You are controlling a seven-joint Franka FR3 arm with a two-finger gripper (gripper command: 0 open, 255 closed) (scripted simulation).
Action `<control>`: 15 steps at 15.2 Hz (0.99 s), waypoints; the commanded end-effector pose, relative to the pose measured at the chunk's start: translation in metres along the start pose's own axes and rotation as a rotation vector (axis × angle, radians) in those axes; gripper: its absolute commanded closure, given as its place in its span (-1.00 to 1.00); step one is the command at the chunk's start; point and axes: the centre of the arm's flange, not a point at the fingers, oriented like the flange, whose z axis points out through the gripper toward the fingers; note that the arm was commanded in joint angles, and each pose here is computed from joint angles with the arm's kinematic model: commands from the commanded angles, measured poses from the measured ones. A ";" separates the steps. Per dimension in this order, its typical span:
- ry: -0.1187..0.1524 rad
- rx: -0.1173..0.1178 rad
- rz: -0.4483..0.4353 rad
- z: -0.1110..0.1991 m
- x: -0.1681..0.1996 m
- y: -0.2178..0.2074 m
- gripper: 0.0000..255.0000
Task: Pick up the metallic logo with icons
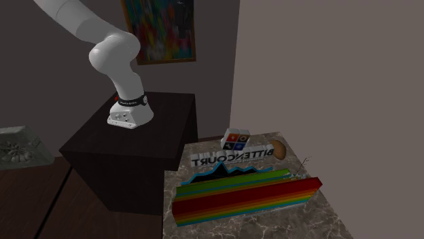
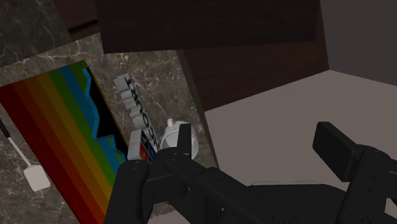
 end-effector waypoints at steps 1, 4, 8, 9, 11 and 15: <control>0.000 0.000 0.000 0.000 0.000 0.000 -1.00; 0.003 -0.008 -0.031 0.028 0.020 0.018 -1.00; 0.006 -0.018 -0.073 0.065 0.047 0.041 -1.00; 0.007 -0.021 -0.084 0.075 0.055 0.047 -1.00; 0.009 -0.026 -0.104 0.093 0.069 0.058 -1.00; 0.012 -0.037 -0.146 0.130 0.098 0.080 -1.00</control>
